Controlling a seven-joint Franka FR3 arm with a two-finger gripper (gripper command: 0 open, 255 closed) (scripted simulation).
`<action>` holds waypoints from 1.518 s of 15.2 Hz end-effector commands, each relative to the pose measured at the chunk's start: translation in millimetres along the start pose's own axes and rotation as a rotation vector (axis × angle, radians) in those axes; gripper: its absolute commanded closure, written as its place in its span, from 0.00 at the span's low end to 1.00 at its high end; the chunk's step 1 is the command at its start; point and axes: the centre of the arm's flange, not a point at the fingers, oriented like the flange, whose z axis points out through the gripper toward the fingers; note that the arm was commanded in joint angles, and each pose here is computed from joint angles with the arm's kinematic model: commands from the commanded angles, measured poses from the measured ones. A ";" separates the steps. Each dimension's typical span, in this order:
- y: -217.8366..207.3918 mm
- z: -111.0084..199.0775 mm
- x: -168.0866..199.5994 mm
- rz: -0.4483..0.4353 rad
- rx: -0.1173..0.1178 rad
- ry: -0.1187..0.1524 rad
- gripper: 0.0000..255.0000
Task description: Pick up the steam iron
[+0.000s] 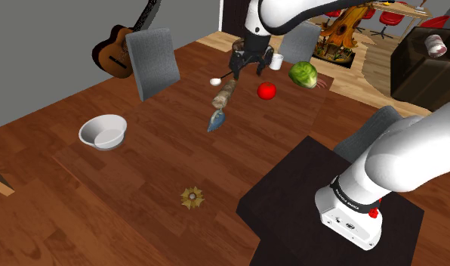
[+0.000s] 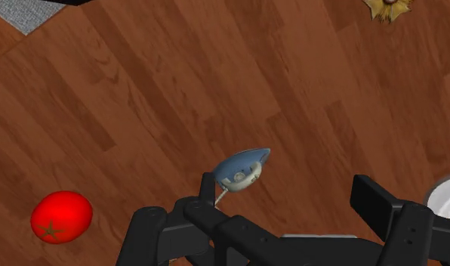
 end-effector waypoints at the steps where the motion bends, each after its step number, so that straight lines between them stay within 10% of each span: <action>1: -7.1 21.9 14.7 0.041 -0.010 0.000 0.00; 23: -15.5 269.0 173.9 0.465 -0.138 -0.016 0.00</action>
